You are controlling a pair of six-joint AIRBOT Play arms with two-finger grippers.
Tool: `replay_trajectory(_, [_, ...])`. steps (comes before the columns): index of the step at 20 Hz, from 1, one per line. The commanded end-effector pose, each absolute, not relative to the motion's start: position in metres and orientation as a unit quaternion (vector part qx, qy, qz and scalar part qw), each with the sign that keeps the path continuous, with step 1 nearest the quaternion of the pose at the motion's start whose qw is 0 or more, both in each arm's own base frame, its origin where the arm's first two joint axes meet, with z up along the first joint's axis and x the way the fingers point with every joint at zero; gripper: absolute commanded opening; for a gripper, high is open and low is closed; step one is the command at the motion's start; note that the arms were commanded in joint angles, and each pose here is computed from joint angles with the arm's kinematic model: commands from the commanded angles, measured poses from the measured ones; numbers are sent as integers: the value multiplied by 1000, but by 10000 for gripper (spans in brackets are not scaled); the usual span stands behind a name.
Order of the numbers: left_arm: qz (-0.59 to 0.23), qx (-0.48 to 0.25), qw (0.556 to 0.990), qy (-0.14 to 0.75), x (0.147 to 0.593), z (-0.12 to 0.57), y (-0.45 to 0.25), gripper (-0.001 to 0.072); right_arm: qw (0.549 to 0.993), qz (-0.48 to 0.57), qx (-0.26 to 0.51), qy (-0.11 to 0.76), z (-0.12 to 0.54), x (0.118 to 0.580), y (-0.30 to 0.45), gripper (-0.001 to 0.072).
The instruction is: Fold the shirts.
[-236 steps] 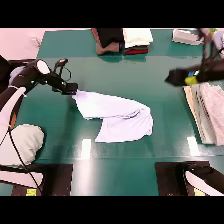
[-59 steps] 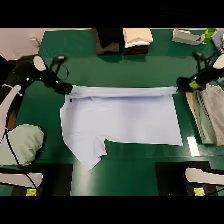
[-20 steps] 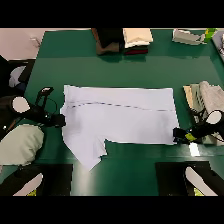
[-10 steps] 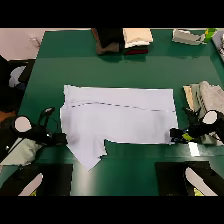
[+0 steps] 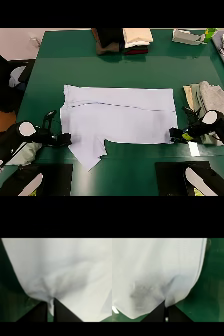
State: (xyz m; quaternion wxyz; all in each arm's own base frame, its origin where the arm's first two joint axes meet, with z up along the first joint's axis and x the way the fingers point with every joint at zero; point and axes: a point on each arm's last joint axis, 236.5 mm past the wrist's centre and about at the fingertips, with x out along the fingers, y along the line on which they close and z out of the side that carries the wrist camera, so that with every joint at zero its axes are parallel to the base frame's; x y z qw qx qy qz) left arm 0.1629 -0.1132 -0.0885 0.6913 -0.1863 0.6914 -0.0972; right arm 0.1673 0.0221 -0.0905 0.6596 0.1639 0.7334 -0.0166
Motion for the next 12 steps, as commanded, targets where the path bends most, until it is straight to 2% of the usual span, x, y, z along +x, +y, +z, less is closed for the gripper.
replay_trajectory(1, [-128, -171, 688, 693, 161, -86, -119, 26, 665, -14, 160, 730, -81, 174, 21, 20])
replay_trajectory(4, [-142, -126, 676, 712, 152, -70, -109, 24, 671, -3, 148, 726, -54, 186, 18, 20])
replay_trajectory(6, [-141, -89, 692, 702, 151, -53, -96, 24, 677, -4, 132, 724, -37, 185, 13, 20])
replay_trajectory(10, [-164, -60, 704, 688, 139, -13, -93, 24, 698, -42, 76, 711, -9, 163, -15, 19])
replay_trajectory(12, [-174, -52, 728, 661, 155, 6, -94, 24, 714, -54, 63, 696, 1, 157, -22, 19])
